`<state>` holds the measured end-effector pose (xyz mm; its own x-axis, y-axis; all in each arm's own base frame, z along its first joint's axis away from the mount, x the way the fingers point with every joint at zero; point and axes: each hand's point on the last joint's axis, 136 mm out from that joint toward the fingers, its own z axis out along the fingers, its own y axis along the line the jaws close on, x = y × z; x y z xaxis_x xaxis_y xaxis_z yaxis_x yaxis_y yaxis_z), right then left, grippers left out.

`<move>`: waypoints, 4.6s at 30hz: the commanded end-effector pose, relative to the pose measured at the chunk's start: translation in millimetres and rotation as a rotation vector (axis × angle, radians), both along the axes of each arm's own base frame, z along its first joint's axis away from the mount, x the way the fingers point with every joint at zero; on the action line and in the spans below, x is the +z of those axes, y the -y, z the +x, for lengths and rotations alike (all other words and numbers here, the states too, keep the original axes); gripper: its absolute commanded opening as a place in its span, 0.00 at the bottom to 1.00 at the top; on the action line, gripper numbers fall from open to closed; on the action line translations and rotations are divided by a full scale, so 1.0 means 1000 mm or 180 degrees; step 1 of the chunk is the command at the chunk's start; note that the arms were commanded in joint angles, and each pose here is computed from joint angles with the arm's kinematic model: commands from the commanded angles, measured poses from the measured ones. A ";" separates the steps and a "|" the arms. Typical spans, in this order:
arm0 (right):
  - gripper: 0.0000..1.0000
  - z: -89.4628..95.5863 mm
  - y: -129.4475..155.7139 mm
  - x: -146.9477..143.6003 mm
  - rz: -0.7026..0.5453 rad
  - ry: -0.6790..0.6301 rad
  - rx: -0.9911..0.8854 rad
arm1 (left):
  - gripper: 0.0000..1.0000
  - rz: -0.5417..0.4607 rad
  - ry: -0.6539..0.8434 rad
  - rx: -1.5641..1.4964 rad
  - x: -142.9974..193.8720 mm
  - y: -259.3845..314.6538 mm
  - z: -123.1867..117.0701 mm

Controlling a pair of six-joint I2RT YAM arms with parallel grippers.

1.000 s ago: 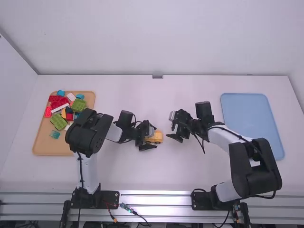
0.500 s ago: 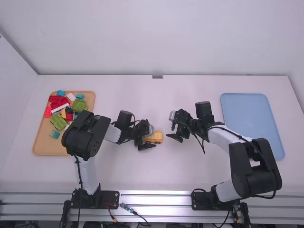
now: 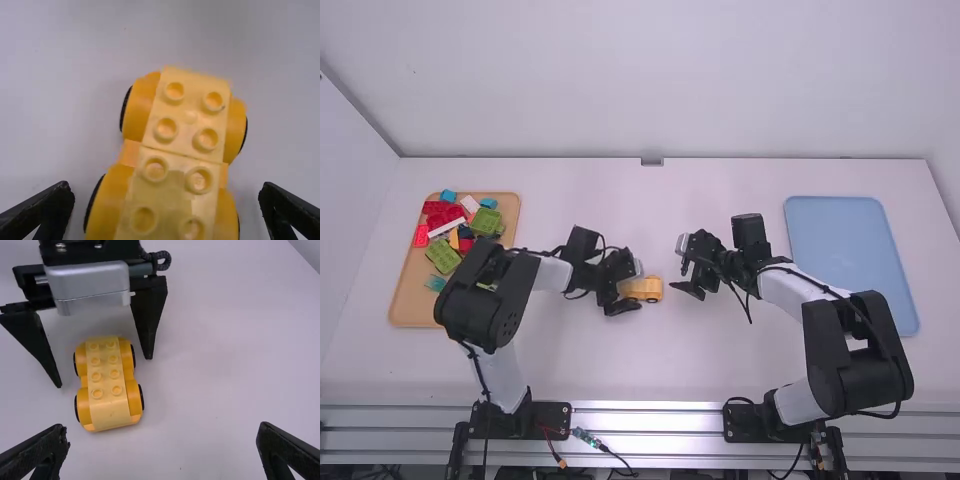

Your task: Assemble lego blocks to make yellow taxi

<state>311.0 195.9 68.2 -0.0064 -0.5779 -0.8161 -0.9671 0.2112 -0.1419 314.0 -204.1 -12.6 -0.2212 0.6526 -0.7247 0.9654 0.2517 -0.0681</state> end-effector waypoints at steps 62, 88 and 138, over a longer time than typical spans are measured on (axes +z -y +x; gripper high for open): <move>0.99 0.030 0.003 0.021 0.0024 0.0312 -0.0318 | 0.99 0.2136 -0.0943 0.5794 0.097 -0.390 0.062; 0.99 0.033 0.006 0.019 -0.0031 0.0324 -0.0388 | 0.99 0.0619 -0.1245 0.5455 0.097 -0.435 0.070; 0.99 0.033 0.007 0.019 -0.0035 0.0330 -0.0390 | 0.45 0.1221 -0.1792 0.5305 0.043 -0.461 0.079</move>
